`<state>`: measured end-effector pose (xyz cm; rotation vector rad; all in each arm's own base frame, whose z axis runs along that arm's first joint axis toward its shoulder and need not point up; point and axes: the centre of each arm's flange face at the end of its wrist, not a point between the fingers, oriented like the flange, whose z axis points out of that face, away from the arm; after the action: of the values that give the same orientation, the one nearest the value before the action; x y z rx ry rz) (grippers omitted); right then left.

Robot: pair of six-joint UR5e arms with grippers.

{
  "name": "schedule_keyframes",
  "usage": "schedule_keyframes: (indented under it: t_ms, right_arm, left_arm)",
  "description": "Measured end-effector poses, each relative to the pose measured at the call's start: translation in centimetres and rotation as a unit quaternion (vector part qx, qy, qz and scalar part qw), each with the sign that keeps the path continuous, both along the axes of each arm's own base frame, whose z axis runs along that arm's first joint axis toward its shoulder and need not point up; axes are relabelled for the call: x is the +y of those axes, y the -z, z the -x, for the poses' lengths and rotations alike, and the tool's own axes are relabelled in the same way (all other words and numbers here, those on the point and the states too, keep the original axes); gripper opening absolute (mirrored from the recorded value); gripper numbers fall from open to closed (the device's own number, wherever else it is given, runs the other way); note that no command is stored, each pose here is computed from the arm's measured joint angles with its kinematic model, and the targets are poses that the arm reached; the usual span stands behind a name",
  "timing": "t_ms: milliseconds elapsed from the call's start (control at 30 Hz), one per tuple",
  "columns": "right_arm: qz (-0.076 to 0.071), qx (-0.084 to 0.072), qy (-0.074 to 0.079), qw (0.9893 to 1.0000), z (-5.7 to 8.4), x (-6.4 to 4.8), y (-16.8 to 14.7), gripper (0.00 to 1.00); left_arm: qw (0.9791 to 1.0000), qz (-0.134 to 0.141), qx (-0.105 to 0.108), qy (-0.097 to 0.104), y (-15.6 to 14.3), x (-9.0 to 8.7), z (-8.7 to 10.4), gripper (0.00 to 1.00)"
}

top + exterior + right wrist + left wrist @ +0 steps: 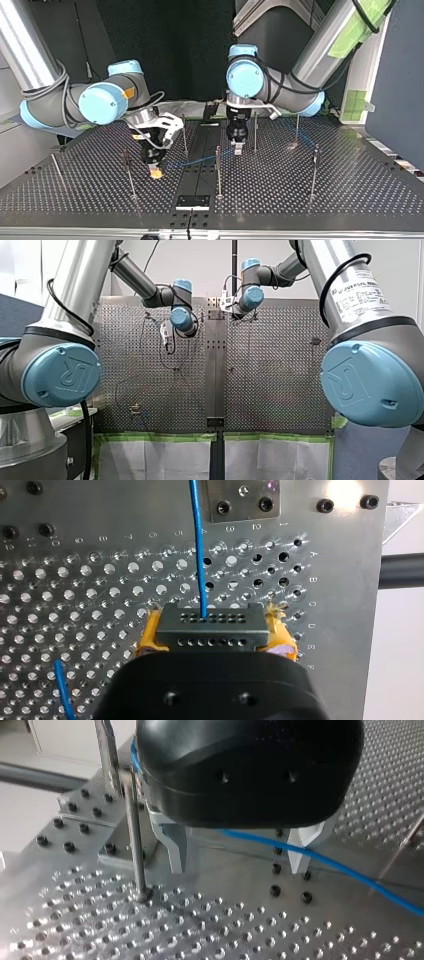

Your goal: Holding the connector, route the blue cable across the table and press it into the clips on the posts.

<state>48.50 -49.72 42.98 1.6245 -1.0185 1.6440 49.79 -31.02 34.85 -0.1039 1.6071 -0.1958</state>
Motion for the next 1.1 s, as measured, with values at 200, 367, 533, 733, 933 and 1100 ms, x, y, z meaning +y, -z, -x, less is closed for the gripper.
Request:
schedule_keyframes:
  t_ms: [200, 367, 533, 733, 933, 1100]
  right_arm:
    - [-0.005, 0.004, 0.0, 1.0, 0.1, 0.1, 0.6, 0.0]
    - [-0.011, 0.007, 0.001, 0.9999, 0.2, 0.2, 1.3, 0.0]
    - [-0.022, 0.009, 0.004, 0.9997, 0.5, 0.3, 2.3, 0.0]
    - [-0.036, 0.014, 0.008, 0.9992, 1.1, 0.3, 3.6, 0.0]
    - [-0.048, 0.017, 0.015, 0.9986, 1.9, 0.0, 4.7, 0.0]
    - [-0.051, 0.015, 0.025, 0.9983, 2.8, -0.8, 4.8, 0.0]
  left_arm:
    - [0.9999, 0.002, -0.004, 0.01, -0.9, -0.3, 2.4, 1.0]
    - [0.9998, 0.007, -0.013, 0.016, -1.5, -0.2, 4.3, 1.0]
    - [0.9996, 0.007, -0.017, 0.023, -2.0, -0.2, 6.3, 1.0]
    - [0.9987, 0.001, -0.037, 0.034, -3.8, -0.9, 8.4, 1.0]
    - [0.9973, -0.01, -0.064, 0.035, -4.9, -2.5, 9.8, 1.0]
    - [0.9961, -0.022, -0.078, 0.034, -5.3, -4.0, 10.7, 1.0]
